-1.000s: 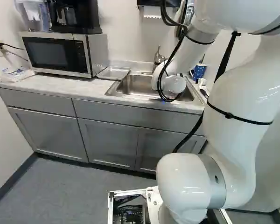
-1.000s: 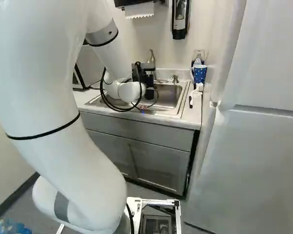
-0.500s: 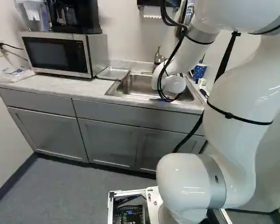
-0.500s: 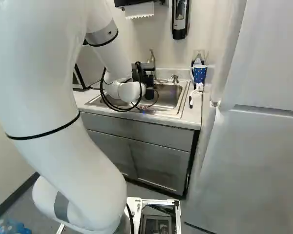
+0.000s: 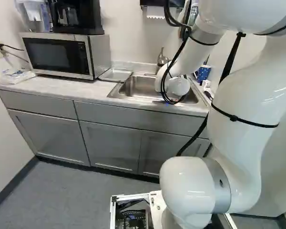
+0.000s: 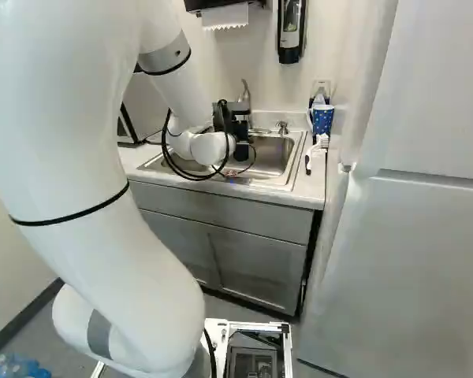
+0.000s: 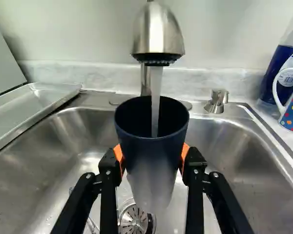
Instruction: Rinse the cup and place it in the tray
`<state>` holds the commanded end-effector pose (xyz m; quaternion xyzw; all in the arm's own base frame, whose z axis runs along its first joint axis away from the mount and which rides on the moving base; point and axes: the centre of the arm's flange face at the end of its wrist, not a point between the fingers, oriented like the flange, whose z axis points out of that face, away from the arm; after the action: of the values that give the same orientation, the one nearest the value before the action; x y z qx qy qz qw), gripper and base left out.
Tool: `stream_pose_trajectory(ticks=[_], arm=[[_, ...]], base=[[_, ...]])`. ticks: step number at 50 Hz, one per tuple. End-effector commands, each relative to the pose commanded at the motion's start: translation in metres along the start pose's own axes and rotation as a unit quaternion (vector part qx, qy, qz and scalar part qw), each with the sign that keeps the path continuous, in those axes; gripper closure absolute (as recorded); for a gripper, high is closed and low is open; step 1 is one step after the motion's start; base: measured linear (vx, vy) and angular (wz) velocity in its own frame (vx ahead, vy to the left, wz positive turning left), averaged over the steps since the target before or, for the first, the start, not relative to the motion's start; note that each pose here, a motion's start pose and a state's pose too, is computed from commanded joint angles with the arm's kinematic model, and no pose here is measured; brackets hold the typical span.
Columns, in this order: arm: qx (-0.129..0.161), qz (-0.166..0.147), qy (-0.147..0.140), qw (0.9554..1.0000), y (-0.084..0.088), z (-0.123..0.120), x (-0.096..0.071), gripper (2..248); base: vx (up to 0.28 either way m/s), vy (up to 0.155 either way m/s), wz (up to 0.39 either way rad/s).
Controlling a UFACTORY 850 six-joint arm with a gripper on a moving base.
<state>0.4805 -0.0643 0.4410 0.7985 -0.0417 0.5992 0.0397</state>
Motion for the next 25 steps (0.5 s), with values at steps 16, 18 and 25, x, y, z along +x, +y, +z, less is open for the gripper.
stream_pose_trajectory(ticks=[16, 18, 25], arm=[[0.000, 0.000, 0.000, 1.0000, 0.0000, 0.0000, 0.0000, 125], [0.000, 0.000, 0.000, 1.0000, 0.0000, 0.0000, 0.0000, 125], [0.000, 0.000, 0.000, 1.0000, 0.0000, 0.0000, 0.0000, 125]], base=[[0.000, 0.000, 0.000], [0.000, 0.000, 0.000], [0.000, 0.000, 0.000]])
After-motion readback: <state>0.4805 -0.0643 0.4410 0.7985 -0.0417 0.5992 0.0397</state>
